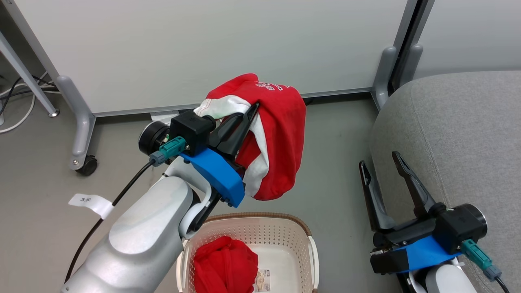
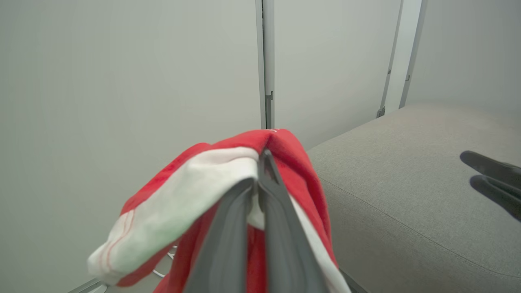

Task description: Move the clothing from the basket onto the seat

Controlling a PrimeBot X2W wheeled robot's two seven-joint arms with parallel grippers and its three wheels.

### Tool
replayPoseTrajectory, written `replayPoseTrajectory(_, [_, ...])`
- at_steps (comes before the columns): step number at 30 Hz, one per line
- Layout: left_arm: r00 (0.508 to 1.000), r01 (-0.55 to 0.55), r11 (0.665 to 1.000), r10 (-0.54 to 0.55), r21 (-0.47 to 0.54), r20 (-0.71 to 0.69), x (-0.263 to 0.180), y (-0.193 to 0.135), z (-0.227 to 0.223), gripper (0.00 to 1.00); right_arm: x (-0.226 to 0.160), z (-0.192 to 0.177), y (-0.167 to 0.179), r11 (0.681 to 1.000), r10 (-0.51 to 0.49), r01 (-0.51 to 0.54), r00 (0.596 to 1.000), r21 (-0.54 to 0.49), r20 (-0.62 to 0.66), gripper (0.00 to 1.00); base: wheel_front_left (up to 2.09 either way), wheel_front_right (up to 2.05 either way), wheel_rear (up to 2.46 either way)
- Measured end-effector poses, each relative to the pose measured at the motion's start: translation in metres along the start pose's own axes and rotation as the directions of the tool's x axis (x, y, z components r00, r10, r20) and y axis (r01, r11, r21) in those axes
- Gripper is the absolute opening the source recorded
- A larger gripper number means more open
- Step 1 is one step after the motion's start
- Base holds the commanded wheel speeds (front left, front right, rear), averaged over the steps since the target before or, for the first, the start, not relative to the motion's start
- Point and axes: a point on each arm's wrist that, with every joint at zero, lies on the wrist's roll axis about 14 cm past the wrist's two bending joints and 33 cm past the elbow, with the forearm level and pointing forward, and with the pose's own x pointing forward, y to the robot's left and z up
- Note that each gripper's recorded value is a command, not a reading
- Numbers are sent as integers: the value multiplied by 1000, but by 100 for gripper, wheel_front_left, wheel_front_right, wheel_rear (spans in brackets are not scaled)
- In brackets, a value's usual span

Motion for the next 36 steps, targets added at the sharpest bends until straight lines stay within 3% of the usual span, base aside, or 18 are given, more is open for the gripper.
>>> replayPoseTrajectory(8, [1000,0,1000,0,-3,-3,-1,-1,-2,0,8,3,16,999,52,-52,999,7,15,100,0,0,0])
replayPoseTrajectory(21, [1000,7,1000,-7,-14,-19,5,-1,-11,0,54,20,88,955,298,-296,951,-30,87,100,0,0,0])
replayPoseTrajectory(27, [1000,7,1000,-7,-16,-15,7,-1,-11,0,69,1,101,935,351,-349,936,-68,27,100,0,0,0])
replayPoseTrajectory(36, [1000,15,1000,-15,-13,-6,11,-2,-11,0,82,-40,96,928,353,-361,931,-93,-99,100,0,0,0])
